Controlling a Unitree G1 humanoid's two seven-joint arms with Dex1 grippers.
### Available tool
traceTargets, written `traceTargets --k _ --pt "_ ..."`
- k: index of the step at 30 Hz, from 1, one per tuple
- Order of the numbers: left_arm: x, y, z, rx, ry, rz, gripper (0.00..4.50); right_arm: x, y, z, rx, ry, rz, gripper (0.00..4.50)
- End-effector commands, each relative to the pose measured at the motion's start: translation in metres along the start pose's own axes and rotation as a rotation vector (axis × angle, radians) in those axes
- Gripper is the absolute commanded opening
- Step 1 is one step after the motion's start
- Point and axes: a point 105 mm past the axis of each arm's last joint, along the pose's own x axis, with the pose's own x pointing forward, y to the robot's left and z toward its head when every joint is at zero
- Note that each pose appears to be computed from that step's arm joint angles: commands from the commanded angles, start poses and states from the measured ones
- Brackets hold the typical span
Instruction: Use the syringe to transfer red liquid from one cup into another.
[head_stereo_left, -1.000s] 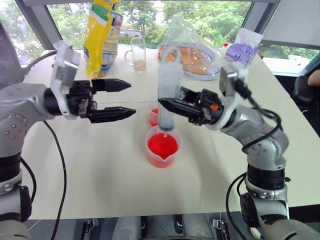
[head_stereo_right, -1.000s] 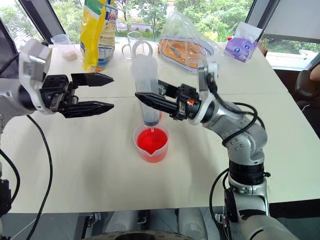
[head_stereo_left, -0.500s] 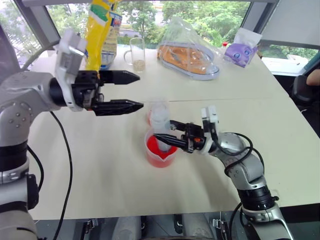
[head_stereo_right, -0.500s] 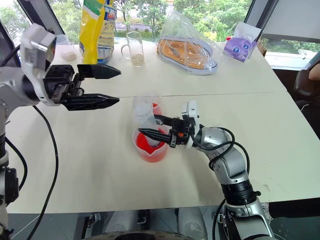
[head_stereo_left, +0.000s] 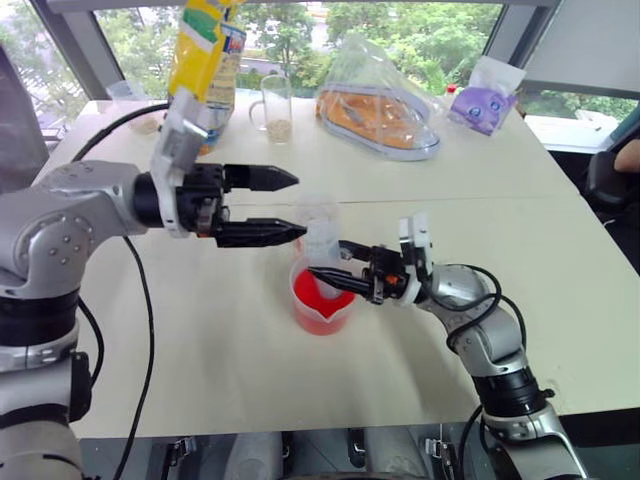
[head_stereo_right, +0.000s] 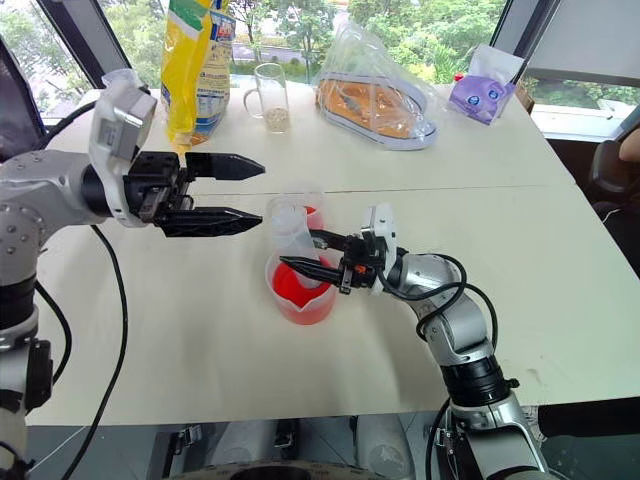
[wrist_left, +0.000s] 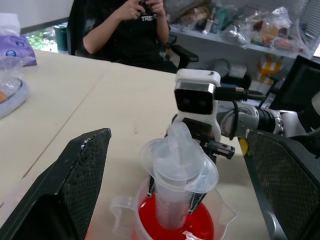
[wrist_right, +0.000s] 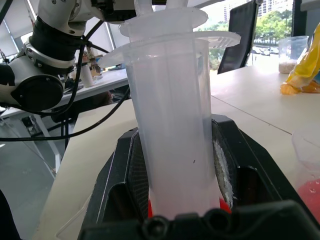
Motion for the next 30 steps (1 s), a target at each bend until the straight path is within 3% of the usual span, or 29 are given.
traceTargets --k 1,8,12,18,30 --pt "0.005 -0.006 0.0 0.009 -0.002 -0.027 4.5 0.003 0.002 0.009 -0.044 -0.019 0.024 1.4" --pt "0.01 -0.003 -0.009 -0.002 0.013 -0.035 4.5 0.004 0.003 0.012 -0.051 -0.017 0.026 1.4" --pt "0.012 -0.004 -0.011 -0.004 0.011 -0.047 3.25 0.004 0.003 0.012 -0.052 -0.016 0.026 1.4" --pt "0.015 -0.004 -0.013 -0.011 0.004 -0.06 0.05 0.004 0.003 0.013 -0.051 -0.014 0.026 1.4" --pt "0.011 -0.001 0.0 0.006 -0.045 -0.045 0.05 0.003 0.006 0.01 -0.032 -0.007 0.038 1.4"
